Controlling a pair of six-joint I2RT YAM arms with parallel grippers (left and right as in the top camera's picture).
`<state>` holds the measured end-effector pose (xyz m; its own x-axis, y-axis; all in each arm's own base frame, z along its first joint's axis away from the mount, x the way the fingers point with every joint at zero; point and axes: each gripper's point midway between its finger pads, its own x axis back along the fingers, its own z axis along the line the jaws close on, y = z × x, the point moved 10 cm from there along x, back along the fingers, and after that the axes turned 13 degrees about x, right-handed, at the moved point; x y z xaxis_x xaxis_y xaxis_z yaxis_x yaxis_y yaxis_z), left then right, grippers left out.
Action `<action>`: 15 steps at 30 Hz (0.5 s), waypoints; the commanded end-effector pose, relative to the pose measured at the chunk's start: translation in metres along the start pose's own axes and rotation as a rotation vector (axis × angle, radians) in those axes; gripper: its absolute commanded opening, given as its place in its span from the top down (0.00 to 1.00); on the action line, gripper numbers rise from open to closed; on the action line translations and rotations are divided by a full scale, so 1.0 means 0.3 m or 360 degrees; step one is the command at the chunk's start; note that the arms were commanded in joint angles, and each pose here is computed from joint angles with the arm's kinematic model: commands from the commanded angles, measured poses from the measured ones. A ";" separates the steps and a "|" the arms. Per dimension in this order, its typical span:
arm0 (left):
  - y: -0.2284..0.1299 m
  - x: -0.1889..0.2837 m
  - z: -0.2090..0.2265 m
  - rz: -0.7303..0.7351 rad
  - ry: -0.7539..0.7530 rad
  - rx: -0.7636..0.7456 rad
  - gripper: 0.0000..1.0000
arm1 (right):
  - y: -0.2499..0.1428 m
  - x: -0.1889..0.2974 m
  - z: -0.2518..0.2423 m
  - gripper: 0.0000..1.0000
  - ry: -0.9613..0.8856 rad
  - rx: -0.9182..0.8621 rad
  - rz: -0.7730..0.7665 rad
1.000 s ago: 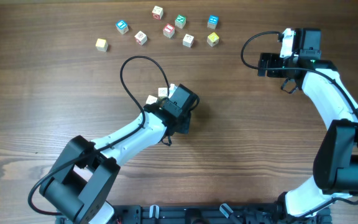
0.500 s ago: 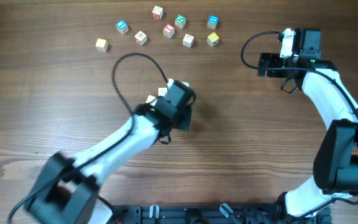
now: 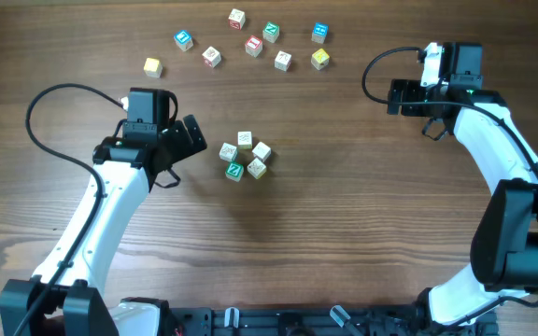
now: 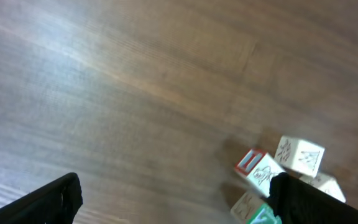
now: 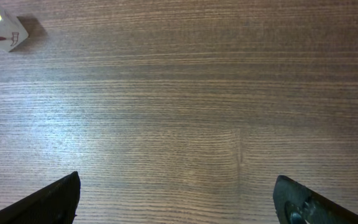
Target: Form a circle
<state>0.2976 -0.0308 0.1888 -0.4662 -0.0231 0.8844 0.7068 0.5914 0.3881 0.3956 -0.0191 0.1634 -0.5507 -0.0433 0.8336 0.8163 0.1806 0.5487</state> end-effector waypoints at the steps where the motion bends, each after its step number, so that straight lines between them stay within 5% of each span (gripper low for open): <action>1: 0.002 -0.002 0.000 0.0006 0.0005 0.0018 0.00 | 0.013 -0.002 0.000 0.00 -0.0001 -0.0012 -0.0014; 15: 0.012 0.007 0.005 -0.0035 0.0015 0.0008 0.00 | 0.013 -0.002 0.000 0.00 -0.0001 -0.0012 -0.0014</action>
<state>0.2970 -0.0307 0.1886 -0.4626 -0.0244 0.8862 0.7080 0.5915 0.3858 0.3956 -0.0191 0.1634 -0.5507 -0.0429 0.8336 0.8163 0.1806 0.5486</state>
